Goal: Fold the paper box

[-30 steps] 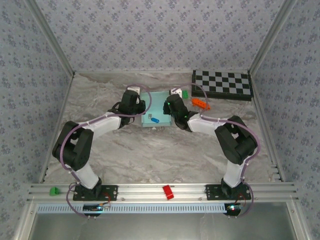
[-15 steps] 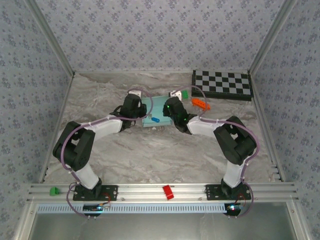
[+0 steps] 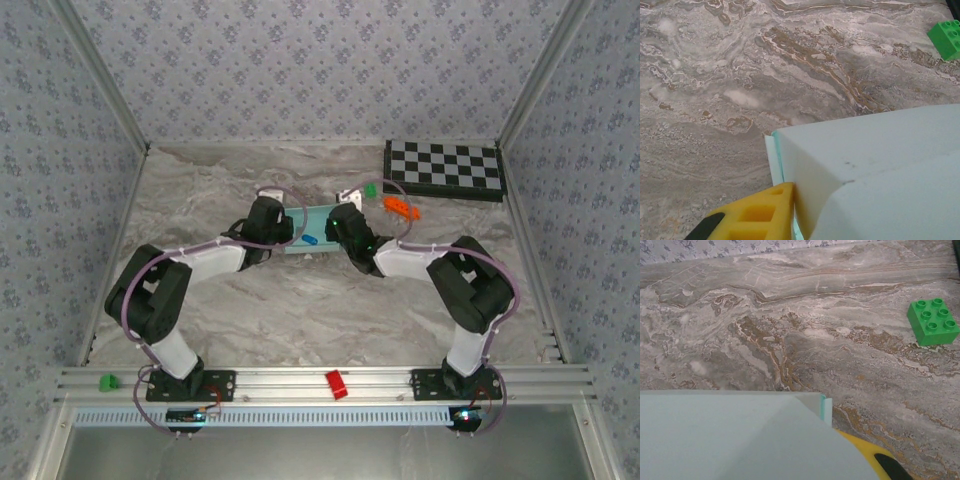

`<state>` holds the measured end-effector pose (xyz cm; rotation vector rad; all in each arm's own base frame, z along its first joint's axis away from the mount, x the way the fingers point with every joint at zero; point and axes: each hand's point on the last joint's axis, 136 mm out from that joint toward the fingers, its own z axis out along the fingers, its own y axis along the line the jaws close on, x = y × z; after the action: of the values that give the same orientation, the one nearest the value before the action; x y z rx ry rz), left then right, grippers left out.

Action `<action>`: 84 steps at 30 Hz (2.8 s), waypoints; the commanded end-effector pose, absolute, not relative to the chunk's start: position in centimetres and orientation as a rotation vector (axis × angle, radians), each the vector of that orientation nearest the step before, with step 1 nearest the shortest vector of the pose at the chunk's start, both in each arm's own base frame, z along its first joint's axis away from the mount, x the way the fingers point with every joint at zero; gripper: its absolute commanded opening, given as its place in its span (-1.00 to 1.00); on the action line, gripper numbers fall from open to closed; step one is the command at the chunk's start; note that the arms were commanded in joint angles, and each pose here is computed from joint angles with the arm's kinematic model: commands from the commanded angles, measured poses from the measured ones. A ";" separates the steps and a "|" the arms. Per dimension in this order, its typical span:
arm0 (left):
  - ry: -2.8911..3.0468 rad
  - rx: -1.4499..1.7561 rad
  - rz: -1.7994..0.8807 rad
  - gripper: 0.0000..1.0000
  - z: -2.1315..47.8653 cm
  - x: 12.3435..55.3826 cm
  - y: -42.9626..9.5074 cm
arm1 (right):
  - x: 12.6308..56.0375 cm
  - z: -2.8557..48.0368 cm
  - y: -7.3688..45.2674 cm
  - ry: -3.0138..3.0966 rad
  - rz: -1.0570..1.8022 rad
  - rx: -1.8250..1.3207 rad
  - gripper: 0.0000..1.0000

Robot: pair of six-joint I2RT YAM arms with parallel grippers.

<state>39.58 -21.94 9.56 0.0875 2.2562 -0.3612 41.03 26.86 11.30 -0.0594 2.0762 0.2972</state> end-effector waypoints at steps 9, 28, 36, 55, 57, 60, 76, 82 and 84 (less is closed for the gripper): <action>2.281 0.094 -0.376 -0.63 8.6 37.4 -22.2 | 38.9 10.6 27.1 2.091 0.300 -0.087 -0.73; 2.296 0.091 -0.383 -0.62 7.8 36.2 -22.0 | 37.6 9.2 27.8 2.120 0.274 -0.105 -0.73; 2.296 0.080 -0.368 -0.60 7.6 35.9 -21.5 | 36.9 8.5 27.6 2.135 0.244 -0.100 -0.72; 2.283 0.075 -0.334 -0.38 7.4 34.5 -20.0 | 35.9 7.5 26.9 2.160 0.218 -0.096 -0.72; 2.280 0.079 -0.336 -0.36 7.4 34.3 -19.8 | 35.9 7.3 26.9 2.164 0.216 -0.096 -0.72; 2.273 0.088 -0.340 -0.34 7.5 33.9 -19.7 | 35.8 7.3 26.8 2.166 0.215 -0.092 -0.72; 2.234 0.133 -0.322 -0.13 8.9 32.2 -18.3 | 35.1 8.9 26.9 2.156 0.229 -0.113 -0.29; 2.232 0.140 -0.276 -0.08 9.4 31.1 -16.9 | 34.1 9.0 26.2 2.167 0.219 -0.127 -0.17; 2.231 0.125 -0.233 -0.03 9.4 30.7 -15.9 | 33.6 9.0 25.6 2.165 0.209 -0.122 -0.16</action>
<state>31.35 -17.20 9.24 0.1218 2.2325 -0.3057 34.51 26.87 8.88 -0.1278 2.1586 0.2551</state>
